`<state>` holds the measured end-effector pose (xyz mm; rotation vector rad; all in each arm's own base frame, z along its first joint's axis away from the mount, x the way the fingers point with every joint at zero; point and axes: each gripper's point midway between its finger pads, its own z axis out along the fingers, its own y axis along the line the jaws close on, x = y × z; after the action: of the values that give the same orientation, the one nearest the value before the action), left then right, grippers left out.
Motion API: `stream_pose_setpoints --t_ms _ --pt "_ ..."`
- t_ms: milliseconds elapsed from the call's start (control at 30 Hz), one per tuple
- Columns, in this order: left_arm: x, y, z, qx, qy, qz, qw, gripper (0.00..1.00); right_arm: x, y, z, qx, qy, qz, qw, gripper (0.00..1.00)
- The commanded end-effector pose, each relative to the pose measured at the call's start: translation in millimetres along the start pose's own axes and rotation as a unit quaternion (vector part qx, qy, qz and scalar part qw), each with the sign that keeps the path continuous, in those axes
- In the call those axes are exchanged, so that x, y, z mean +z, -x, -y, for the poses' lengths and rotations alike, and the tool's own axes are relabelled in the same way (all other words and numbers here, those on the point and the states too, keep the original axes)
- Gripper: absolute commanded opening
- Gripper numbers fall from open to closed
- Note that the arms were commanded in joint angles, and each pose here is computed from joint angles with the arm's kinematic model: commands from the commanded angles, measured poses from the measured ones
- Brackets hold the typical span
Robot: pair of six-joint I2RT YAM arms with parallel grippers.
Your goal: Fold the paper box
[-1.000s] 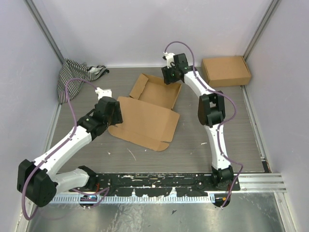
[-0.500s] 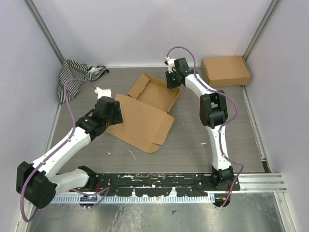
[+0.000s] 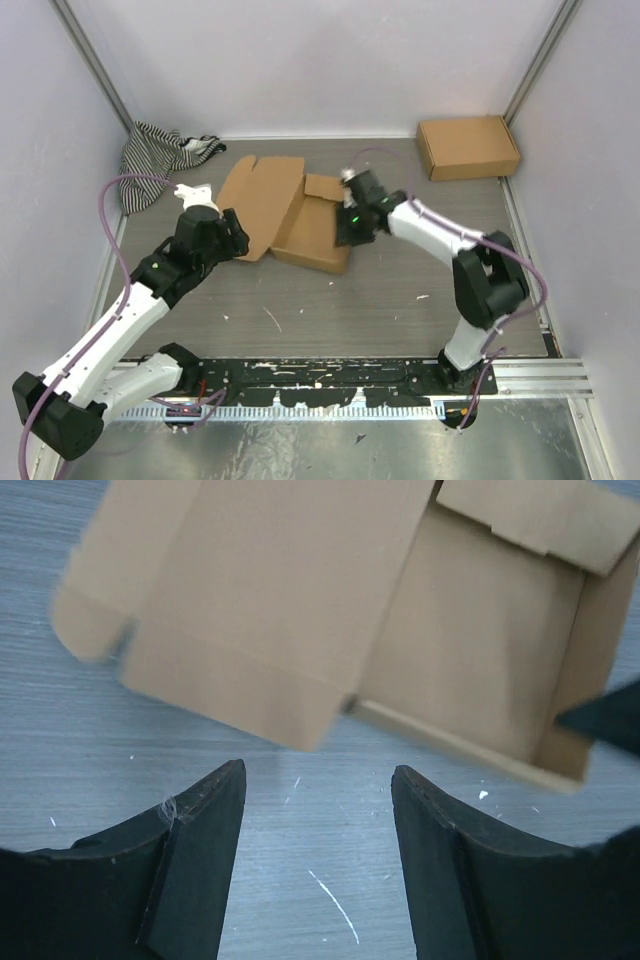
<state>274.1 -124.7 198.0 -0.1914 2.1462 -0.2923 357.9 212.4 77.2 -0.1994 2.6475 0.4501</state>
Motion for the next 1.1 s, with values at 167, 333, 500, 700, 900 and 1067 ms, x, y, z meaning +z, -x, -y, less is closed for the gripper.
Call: stream_pose_setpoints --t_ms 167,333,500,700,900,1067 --pt "-26.3 -7.5 -11.5 -0.025 -0.005 0.0 1.0 0.67 -97.2 -62.9 -157.3 -0.069 0.083 0.058 0.993 0.74" --pt "-29.1 -20.8 -23.4 -0.028 0.008 -0.007 1.0 0.68 -115.5 10.1 -113.6 -0.118 -0.008 0.137 0.983 0.79" --pt "-27.5 -33.4 -32.2 -0.034 0.024 -0.018 0.999 0.68 -58.9 37.5 -98.0 -0.124 0.025 0.097 0.987 0.73" --pt "-21.9 -36.5 -39.0 -0.021 0.051 -0.03 0.998 0.68 -21.1 26.1 -134.2 -0.102 0.103 0.061 0.988 0.66" --pt "-7.7 -40.1 -35.7 -0.013 0.057 -0.043 0.997 0.69 3.2 2.2 -146.6 -0.095 0.103 0.034 0.99 0.62" --pt "3.4 -45.6 -34.5 0.002 0.068 -0.065 0.996 0.69 27.1 -10.8 -136.7 -0.095 0.059 0.009 0.994 0.57"
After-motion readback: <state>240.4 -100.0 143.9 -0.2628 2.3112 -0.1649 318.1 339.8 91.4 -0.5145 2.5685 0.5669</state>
